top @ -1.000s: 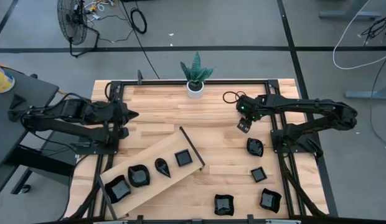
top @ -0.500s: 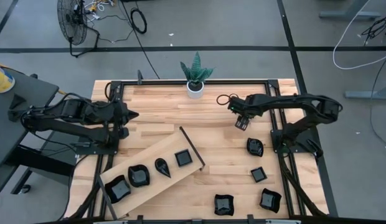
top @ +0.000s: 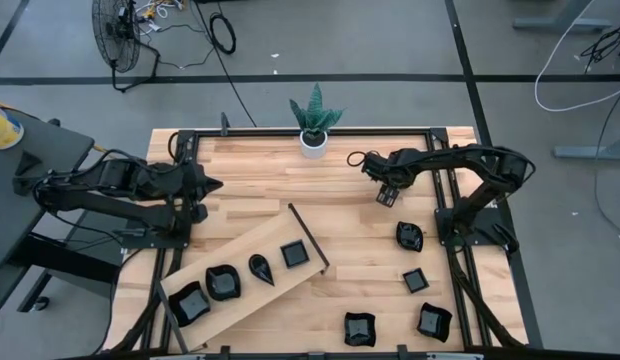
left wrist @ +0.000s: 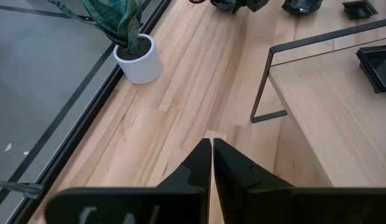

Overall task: Pick & Place Mini shaped plates
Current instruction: Stack the black leaf shaped on top of the black leaf shaped on the shelf

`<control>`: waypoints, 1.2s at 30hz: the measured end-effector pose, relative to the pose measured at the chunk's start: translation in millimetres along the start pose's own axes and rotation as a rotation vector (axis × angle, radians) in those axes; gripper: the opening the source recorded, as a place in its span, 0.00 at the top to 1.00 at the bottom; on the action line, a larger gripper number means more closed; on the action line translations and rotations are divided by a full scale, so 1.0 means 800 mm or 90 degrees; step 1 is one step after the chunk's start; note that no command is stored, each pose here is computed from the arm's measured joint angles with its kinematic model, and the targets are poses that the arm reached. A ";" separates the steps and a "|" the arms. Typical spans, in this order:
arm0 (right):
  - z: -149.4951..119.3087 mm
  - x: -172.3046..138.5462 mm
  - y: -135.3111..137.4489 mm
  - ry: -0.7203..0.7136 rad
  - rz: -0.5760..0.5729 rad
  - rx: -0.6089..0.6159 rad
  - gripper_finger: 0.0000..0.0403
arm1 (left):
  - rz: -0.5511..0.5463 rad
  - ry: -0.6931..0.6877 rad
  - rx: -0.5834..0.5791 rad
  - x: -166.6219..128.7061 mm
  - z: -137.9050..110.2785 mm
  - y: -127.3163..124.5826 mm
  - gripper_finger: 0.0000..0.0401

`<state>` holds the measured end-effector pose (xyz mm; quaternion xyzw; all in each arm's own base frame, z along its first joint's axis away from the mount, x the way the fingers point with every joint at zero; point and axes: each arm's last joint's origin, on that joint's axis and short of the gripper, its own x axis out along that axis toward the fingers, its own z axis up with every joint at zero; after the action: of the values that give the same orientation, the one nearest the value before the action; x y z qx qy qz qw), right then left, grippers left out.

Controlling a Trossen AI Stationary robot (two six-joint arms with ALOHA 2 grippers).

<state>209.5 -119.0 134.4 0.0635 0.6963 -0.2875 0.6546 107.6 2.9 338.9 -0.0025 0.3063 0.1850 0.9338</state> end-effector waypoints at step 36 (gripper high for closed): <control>-0.002 -0.003 0.005 0.015 0.016 -0.058 1.00 | 0.000 0.003 -0.016 0.000 -0.001 0.000 0.94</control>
<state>210.5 -114.3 135.5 0.0461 0.7153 -0.2466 0.6522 107.3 3.0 338.5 -0.0143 0.3061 0.1890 0.9329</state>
